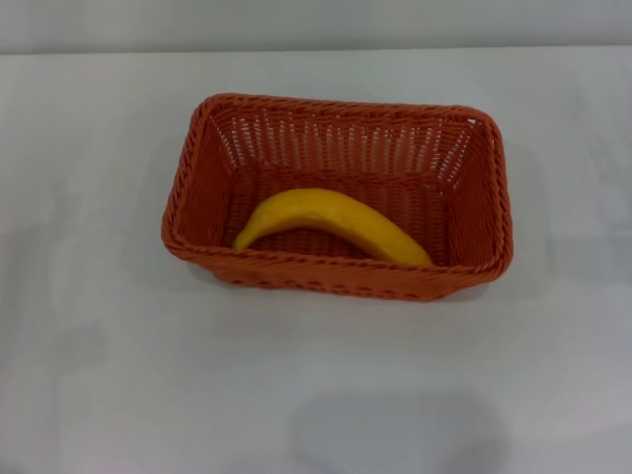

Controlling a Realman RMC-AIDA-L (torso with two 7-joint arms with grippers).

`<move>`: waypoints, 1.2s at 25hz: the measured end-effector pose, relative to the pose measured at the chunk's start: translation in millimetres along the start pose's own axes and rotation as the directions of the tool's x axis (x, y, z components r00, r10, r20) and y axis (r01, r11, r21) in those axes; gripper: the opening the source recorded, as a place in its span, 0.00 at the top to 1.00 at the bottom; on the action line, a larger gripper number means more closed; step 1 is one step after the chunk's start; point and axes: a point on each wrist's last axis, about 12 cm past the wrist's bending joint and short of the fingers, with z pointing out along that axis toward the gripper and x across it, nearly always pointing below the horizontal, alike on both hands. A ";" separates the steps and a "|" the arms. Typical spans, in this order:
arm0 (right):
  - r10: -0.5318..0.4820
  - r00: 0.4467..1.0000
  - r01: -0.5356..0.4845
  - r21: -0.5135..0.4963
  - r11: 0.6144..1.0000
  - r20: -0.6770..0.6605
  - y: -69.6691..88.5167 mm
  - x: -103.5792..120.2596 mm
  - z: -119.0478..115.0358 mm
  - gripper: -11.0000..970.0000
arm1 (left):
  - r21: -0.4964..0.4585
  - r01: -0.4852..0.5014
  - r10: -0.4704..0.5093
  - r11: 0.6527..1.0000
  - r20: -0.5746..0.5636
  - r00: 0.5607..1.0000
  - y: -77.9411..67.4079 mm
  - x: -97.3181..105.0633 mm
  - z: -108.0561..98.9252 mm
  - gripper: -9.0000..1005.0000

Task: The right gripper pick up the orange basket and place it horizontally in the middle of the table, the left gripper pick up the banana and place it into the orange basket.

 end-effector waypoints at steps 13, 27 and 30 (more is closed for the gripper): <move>0.014 1.000 -0.014 -0.012 1.000 -0.009 7.6 3.5 -1.5 0.10 | 0.013 -0.009 0.009 1.000 0.021 1.000 -11.8 1.3 1.8 0.13; 0.026 0.998 -0.025 -0.032 0.999 0.051 11.0 -3.7 -1.0 0.10 | 0.041 -0.022 0.021 0.999 0.025 0.999 -25.9 3.1 8.9 0.13; 0.028 0.998 -0.027 -0.035 0.999 0.052 12.2 -4.2 -0.1 0.10 | 0.040 -0.021 0.020 0.999 0.023 1.000 -25.9 3.3 9.0 0.13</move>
